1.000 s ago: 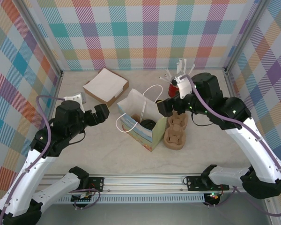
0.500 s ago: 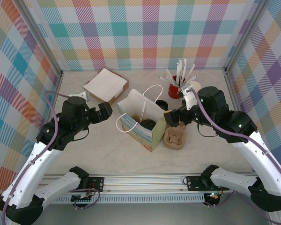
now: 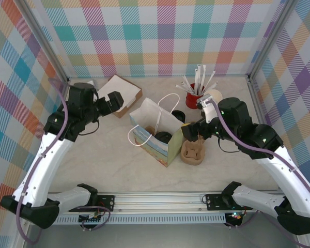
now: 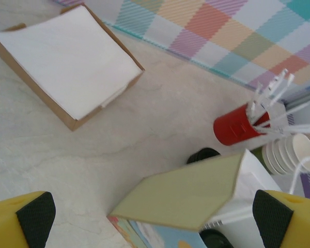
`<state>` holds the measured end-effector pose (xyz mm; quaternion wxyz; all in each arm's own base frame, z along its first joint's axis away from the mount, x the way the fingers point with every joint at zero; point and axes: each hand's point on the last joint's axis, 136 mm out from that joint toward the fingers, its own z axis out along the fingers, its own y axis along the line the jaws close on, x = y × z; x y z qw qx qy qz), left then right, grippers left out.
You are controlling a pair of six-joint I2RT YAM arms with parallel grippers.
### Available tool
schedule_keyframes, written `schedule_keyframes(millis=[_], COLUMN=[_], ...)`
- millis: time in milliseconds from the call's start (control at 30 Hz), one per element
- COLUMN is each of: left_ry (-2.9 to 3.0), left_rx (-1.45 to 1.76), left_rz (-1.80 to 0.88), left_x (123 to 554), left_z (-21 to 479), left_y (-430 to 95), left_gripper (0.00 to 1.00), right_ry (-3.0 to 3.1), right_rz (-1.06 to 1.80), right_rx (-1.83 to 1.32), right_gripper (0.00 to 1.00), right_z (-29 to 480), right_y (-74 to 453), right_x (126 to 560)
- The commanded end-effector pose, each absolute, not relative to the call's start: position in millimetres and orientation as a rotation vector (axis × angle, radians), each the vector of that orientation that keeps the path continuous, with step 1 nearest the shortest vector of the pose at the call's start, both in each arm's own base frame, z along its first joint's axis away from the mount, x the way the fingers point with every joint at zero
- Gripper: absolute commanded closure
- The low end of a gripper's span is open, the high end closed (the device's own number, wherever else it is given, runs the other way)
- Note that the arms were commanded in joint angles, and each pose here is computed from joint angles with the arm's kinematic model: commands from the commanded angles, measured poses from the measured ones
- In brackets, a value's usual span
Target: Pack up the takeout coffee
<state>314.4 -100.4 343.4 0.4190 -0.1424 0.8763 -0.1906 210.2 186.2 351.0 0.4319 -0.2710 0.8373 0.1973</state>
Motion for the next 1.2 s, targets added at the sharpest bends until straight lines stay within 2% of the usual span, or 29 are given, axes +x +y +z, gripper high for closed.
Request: schedule_keyframes(millis=[0,133,367,533,700,1167], left_ry=[2.228,2.274,2.342,2.383,2.461,2.596], left_rx=[-0.364,-0.411,-0.554,-0.647,-0.661,-0.647], left_rz=[-0.426,-0.302,-0.29,-0.288,-0.162,-0.187], left_x=[327.7,354.5,404.6,441.1,475.5,548.6], left_z=[343.6,328.3,285.5,254.8,222.2,152.3], left_y=[-84.3,-56.6,-13.1,16.0,35.6,38.2], left_gripper=[0.0,0.0,0.01,0.06,0.1,0.29], right_ry=[2.055,2.062,2.07,2.08,2.092,2.086], right_rz=[0.482,0.485,0.477,0.468,0.443,0.388], right_rx=[-0.676,-0.674,-0.671,-0.678,-0.679,-0.671], right_gripper=[0.0,0.0,0.0,0.0,0.0,0.0], right_z=[354.6,351.6,347.3,343.6,339.7,338.6], right_y=[185.9,185.2,184.2,185.4,184.8,176.9], right_x=[212.9,211.6,211.9,213.9,217.4,219.9])
